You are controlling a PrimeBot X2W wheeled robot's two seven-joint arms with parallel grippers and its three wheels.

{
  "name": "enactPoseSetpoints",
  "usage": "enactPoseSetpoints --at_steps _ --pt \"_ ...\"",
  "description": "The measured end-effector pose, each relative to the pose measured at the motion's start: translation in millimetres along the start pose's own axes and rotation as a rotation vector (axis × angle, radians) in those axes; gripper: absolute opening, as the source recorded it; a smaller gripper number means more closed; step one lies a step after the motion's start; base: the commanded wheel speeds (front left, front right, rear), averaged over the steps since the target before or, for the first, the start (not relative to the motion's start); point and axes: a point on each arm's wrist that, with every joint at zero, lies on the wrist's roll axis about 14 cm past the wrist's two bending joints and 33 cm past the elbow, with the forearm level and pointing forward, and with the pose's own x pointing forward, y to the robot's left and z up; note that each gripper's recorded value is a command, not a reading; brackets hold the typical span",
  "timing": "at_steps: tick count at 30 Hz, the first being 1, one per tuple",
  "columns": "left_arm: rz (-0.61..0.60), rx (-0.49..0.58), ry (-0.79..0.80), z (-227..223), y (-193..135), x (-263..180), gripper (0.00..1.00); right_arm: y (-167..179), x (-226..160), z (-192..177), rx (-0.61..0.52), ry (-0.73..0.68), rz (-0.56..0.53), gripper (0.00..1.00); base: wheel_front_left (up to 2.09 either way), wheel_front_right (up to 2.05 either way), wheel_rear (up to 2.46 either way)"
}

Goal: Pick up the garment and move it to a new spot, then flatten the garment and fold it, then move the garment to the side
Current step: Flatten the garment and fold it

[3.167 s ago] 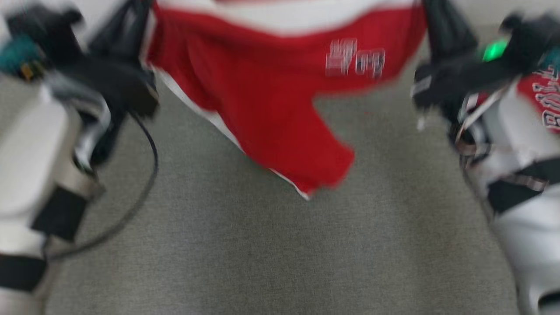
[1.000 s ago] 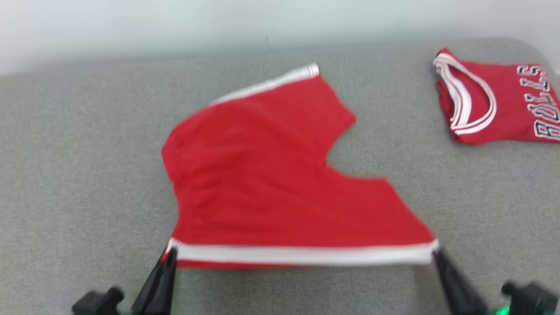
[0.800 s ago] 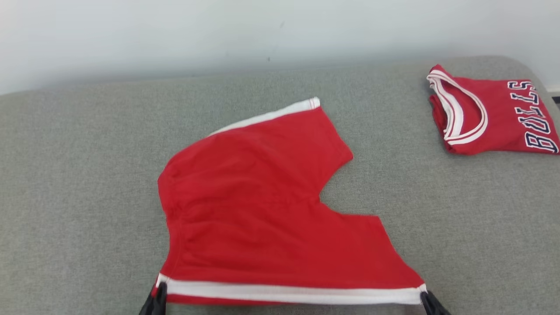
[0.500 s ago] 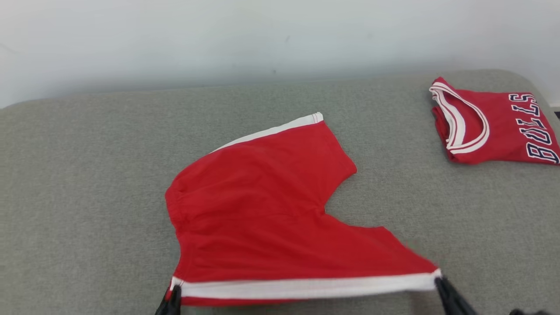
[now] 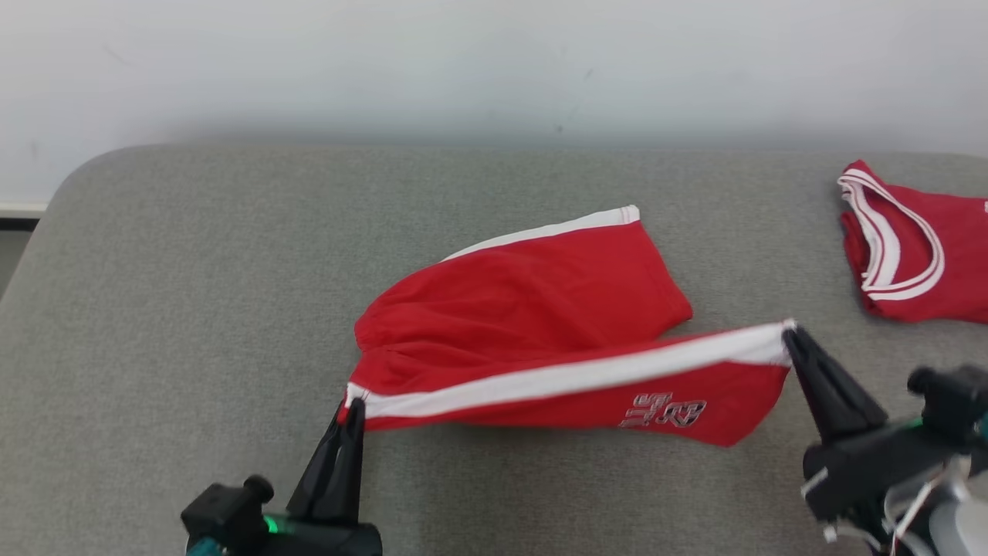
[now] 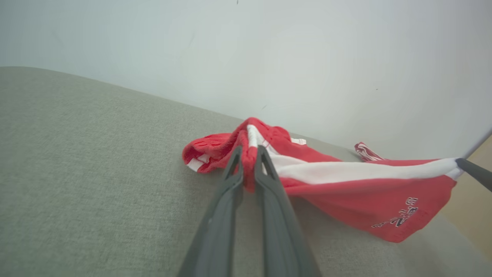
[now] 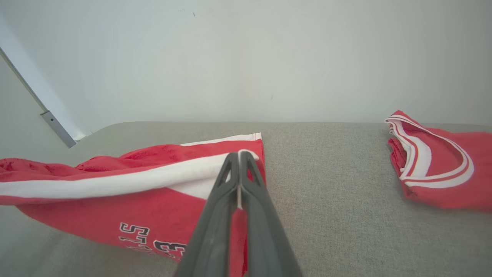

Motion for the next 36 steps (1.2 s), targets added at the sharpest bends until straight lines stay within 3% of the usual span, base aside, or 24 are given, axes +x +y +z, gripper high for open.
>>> enactPoseSetpoints --at_steps 20,36 --pt "0.019 0.022 0.049 -6 30 92 0.00 -5 162 0 -0.085 0.066 0.063 0.00 0.00 0.00 0.00" --pt "0.102 0.019 0.111 -29 64 120 0.00 -11 232 -49 -0.092 0.186 0.015 0.00 0.00 0.00 0.00"
